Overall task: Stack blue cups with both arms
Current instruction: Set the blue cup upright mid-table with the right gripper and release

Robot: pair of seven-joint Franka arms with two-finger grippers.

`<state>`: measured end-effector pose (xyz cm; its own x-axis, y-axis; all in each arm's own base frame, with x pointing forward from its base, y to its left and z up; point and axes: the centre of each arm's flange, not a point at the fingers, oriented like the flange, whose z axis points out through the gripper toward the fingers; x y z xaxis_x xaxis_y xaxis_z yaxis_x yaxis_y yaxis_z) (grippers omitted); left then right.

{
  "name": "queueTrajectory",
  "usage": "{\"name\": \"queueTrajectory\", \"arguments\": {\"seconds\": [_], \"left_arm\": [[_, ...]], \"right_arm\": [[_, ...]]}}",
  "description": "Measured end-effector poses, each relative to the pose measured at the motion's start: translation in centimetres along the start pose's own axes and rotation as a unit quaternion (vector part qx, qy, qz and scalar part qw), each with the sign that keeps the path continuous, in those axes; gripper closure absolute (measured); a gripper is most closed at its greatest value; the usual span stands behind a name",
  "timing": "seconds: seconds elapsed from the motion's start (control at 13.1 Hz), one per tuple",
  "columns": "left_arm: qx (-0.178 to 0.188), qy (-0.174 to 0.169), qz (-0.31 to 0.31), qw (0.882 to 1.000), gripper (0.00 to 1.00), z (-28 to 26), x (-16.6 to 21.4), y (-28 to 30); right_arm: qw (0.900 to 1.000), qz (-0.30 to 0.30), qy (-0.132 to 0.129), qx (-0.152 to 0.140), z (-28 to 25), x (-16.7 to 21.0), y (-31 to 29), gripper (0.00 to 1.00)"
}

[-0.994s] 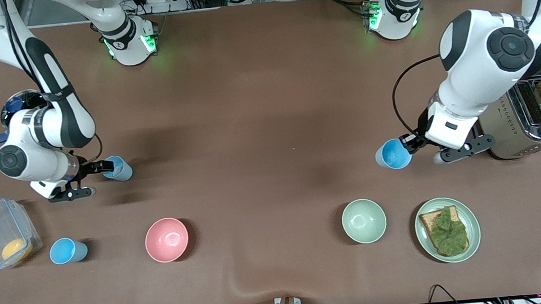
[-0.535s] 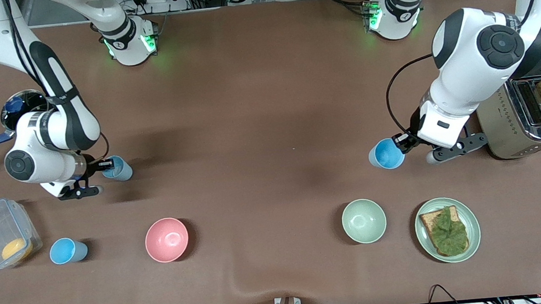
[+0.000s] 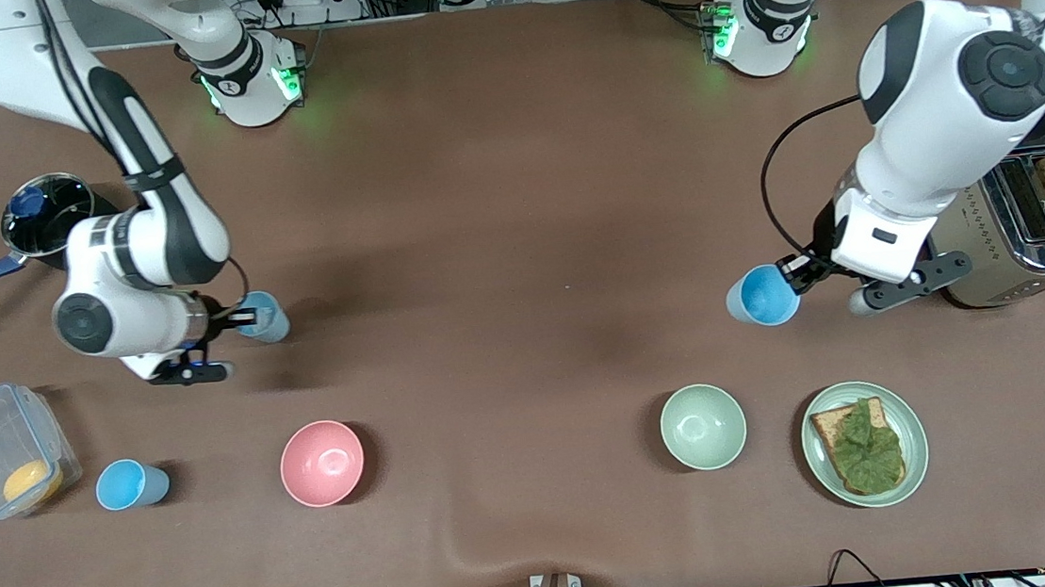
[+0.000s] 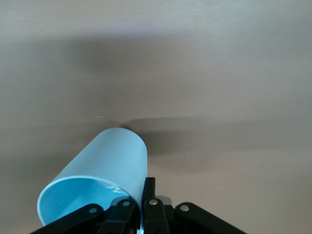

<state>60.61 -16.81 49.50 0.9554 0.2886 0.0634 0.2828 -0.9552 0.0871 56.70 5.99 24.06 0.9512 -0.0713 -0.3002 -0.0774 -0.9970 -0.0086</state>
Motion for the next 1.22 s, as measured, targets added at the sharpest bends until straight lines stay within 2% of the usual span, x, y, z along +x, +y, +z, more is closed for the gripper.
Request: {"name": "queueTrajectory", "arguments": {"seconds": [0.31, 0.76, 0.92, 1.15, 1.22], "left_arm": [[0.017, -0.017, 0.017, 1.0, 0.99, -0.8, 2.4, -5.7], [0.016, -0.017, 0.044, 0.999, 0.99, -1.4, 2.7, -6.1], [0.017, -0.018, 0.045, 0.999, 0.99, -1.4, 2.7, -6.1], [0.017, -0.018, 0.045, 0.999, 0.99, -1.5, 2.7, -6.1], [0.018, -0.019, 0.045, 0.999, 0.99, -1.5, 2.7, -6.1]], "right_arm": [[0.997, 0.058, 0.011, 0.049, -2.7, -1.8, -13.1, 0.96], [0.99, 0.124, 0.008, 0.063, 0.1, -3.3, -29.4, 0.96], [0.987, 0.138, 0.02, 0.075, 1.5, -3.7, -32.7, 0.96], [0.986, 0.142, 0.027, 0.082, 2.8, -3.5, -33.8, 0.96], [0.986, 0.143, 0.027, 0.082, 2.8, -3.3, -33.7, 0.92]]}}
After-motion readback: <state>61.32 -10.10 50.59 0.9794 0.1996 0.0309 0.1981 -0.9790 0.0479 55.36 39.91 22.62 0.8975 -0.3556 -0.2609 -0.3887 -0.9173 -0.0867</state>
